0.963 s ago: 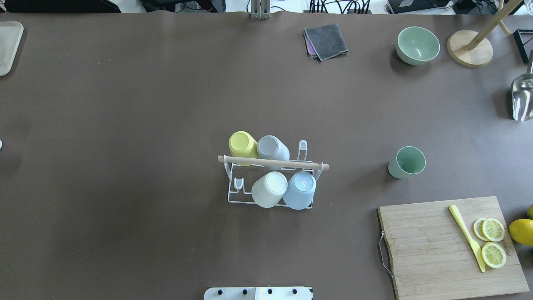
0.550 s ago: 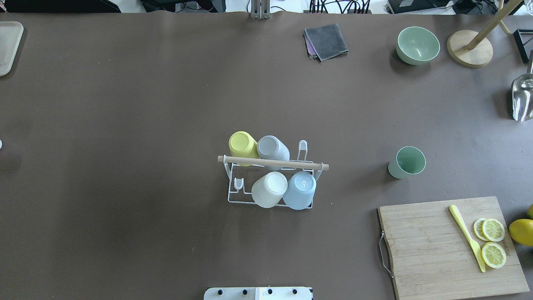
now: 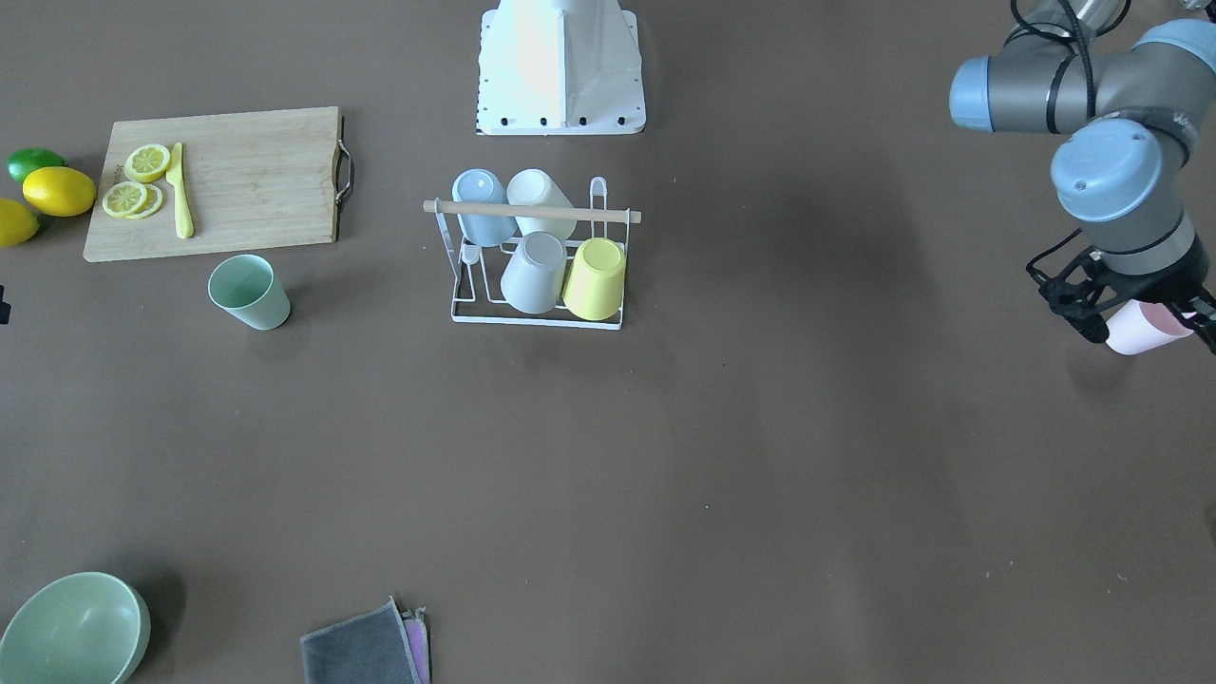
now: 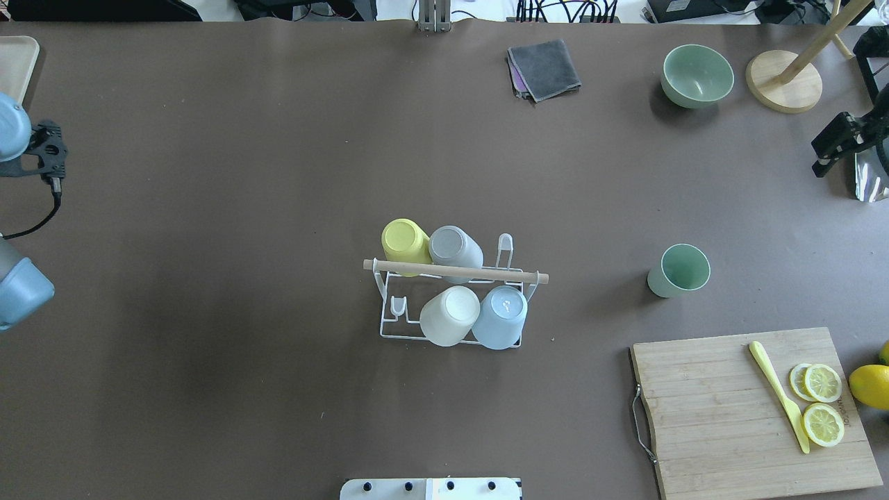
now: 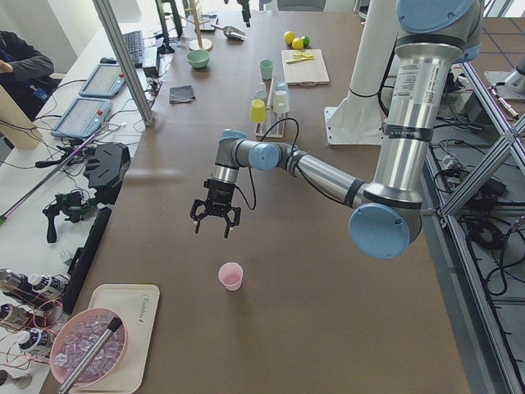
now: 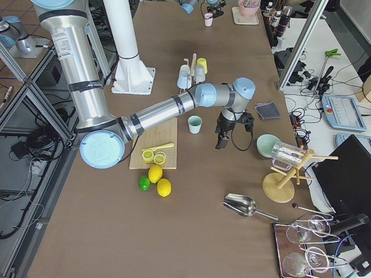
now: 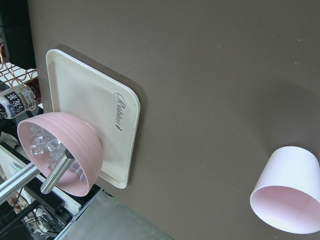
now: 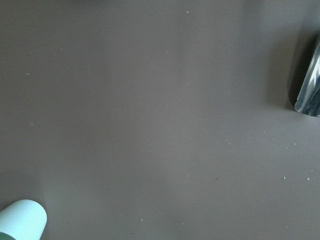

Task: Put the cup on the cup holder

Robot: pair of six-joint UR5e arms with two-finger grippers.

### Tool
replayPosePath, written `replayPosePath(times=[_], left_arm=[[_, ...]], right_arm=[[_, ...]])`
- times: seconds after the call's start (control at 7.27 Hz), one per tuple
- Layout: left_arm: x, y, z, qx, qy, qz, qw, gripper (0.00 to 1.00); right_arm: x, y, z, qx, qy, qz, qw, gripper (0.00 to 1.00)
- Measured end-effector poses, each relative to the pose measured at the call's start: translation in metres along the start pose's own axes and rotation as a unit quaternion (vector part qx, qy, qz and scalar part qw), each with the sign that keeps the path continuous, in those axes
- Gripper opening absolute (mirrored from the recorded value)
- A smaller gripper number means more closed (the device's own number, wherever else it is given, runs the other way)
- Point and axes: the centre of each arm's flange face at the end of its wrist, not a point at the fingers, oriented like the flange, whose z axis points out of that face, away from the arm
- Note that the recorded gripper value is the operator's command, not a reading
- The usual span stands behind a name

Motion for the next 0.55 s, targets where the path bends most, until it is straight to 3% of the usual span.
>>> replayPosePath(times=[0.28,0.55], left_arm=[[0.036,-0.025,0.005,-0.041,0.023,0.072,0.9963,0.99],[0.065,-0.040,0.025,-0.075,0.042,0.157,0.9839,0.98]], right_arm=[[-0.063,0.015,-0.003,-0.017,0.021,-0.039,0.9989,1.00],[-0.115,0.030,-0.002,-0.035,0.049,-0.074,0.9954,1.00]])
